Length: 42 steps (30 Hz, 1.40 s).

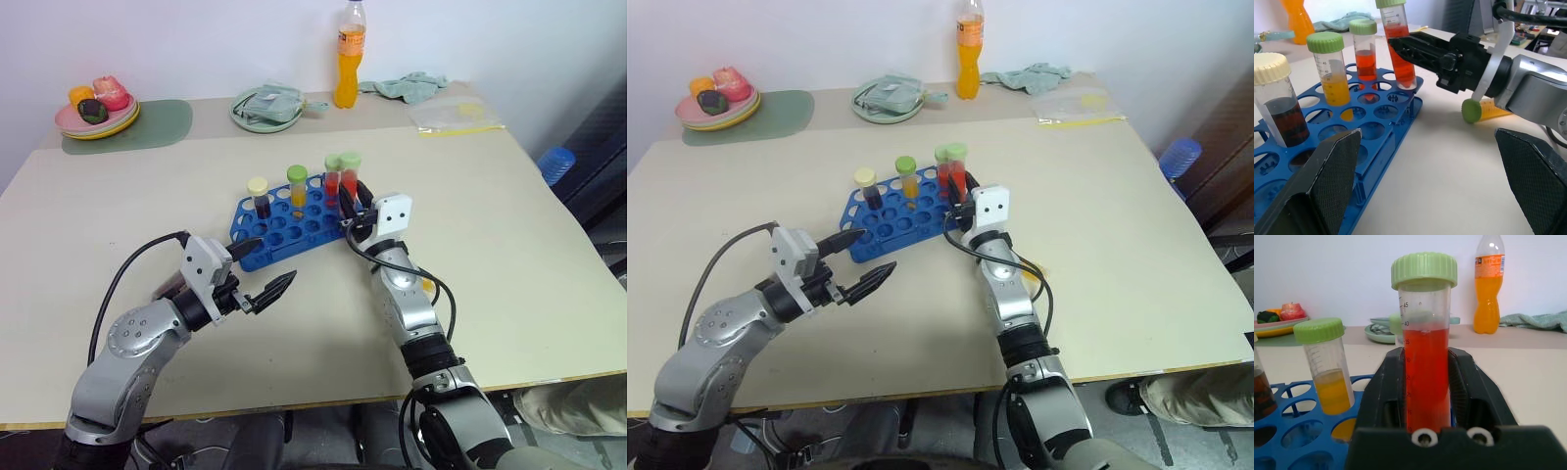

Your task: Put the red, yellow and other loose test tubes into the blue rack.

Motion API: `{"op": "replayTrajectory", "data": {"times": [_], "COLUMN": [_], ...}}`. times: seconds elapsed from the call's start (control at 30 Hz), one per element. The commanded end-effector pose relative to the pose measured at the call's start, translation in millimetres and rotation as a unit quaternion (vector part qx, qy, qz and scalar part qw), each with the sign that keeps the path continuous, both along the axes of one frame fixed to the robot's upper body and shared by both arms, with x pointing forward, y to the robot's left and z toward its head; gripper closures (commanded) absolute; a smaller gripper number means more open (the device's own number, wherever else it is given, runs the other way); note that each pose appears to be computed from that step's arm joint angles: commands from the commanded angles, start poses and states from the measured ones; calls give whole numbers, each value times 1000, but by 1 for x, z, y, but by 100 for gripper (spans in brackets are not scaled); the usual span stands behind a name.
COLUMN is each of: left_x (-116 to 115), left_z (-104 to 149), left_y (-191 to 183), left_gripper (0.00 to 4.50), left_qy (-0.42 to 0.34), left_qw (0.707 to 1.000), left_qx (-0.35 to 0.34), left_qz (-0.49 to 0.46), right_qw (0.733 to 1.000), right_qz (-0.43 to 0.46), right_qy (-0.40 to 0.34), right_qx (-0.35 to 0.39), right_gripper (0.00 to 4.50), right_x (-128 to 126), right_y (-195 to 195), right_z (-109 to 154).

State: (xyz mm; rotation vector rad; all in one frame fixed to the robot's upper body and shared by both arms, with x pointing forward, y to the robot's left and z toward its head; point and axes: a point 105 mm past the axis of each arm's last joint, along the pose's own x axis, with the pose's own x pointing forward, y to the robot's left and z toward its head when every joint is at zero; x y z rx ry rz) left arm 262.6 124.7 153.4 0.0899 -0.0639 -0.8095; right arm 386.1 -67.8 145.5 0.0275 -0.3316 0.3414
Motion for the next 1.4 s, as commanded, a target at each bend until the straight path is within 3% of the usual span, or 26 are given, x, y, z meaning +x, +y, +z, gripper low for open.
{"op": "replayTrajectory", "data": {"times": [0.03, 0.1, 0.3, 0.5, 0.67, 0.83, 1.13, 1.23, 1.4], "left_x": [-5, -4, -4, -10, -19, -27, -35, -41, -43], "left_z": [9, 9, 8, 1, -16, -33, -48, -53, -55], "left_y": [-2, -3, 1, -2, -15, -26, -31, -33, -33], "left_gripper": [0, 0, 0, 0, 0, 0, 0, 0, 0], "left_qy": [-19, -19, -17, -1, 22, 41, 44, 45, 45], "left_qw": [1000, 1000, 1000, 999, 995, 986, 983, 984, 986], "left_qx": [2, 0, -2, 8, 36, 57, 55, 52, 46], "left_qz": [-8, -8, -5, -32, -90, -154, -170, -163, -154], "right_qw": [999, 999, 997, 974, 905, 847, 760, 749, 749], "right_qz": [-1, -16, 26, 158, 187, 197, 235, 223, 218], "right_qy": [-34, -48, -48, 73, 224, 357, 464, 465, 456], "right_qx": [-1, -15, -62, -149, -309, -342, -389, -415, -429], "right_gripper": [89, 3, 3, 3, 3, 3, 3, 91, 343], "right_x": [-5, -6, -25, -62, -78, -73, -69, -64, -59], "right_y": [0, -6, -25, -52, -93, -105, -90, -94, -96], "right_z": [16, 23, 40, 38, 27, 20, -4, -11, -7]}}
